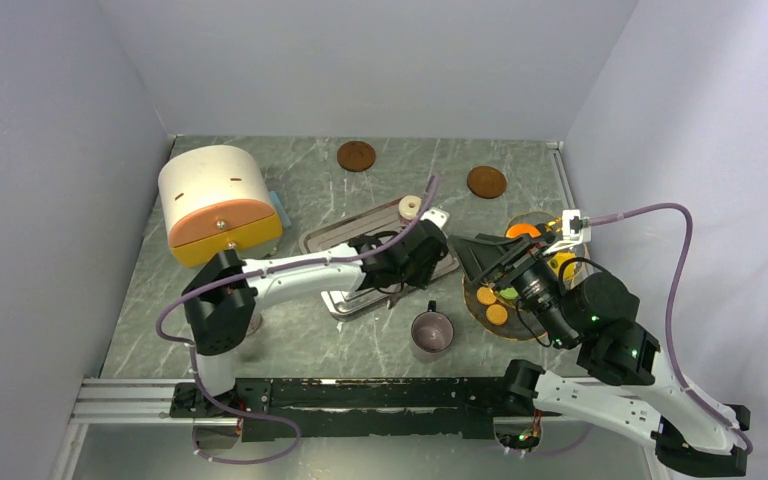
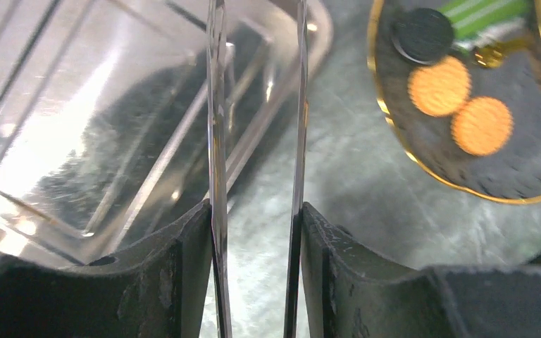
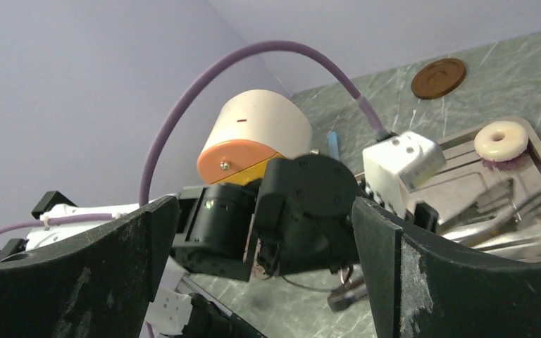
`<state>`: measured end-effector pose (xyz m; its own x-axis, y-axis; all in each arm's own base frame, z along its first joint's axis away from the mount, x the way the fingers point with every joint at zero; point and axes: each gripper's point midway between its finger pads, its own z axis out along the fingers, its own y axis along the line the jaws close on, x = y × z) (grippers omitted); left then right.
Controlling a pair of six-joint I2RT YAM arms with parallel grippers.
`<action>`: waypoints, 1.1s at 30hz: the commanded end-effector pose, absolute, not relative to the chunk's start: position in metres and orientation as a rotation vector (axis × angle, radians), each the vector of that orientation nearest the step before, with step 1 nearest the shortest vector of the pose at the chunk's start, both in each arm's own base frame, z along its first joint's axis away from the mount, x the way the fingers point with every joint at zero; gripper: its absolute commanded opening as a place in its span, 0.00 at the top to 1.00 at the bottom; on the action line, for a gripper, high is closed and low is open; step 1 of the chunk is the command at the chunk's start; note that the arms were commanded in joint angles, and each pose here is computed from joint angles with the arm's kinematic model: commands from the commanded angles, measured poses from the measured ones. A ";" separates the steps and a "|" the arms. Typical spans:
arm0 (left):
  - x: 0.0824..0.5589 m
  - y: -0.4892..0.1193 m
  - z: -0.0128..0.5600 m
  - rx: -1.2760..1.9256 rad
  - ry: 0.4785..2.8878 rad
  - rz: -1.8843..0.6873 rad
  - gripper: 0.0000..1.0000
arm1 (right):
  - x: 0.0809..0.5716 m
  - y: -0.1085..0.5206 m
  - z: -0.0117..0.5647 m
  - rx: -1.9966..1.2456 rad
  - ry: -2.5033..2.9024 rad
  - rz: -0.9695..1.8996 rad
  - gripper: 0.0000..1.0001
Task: Serve the afternoon tea
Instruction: Place the desert on the desert table, then pick up the desert from the tray.
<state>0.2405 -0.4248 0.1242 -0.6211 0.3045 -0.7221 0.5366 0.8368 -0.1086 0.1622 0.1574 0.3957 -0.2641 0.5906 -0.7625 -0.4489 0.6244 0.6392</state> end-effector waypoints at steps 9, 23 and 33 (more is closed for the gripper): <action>0.329 -0.342 0.140 0.433 2.252 -0.181 0.48 | 0.165 0.160 0.402 0.120 1.540 0.982 0.02; 0.353 -0.363 0.118 0.613 2.247 -0.167 0.42 | 0.166 0.156 0.400 0.135 1.534 0.977 0.02; 0.362 -0.375 0.102 0.653 2.255 -0.149 0.39 | 0.166 0.154 0.402 0.138 1.529 0.968 0.02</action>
<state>0.3499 -0.3619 0.0930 -0.6021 0.4152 -0.6820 0.4856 0.8685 0.1000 0.1669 0.1625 0.3897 -0.2663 0.5680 -0.7788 -0.4370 0.6491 0.6227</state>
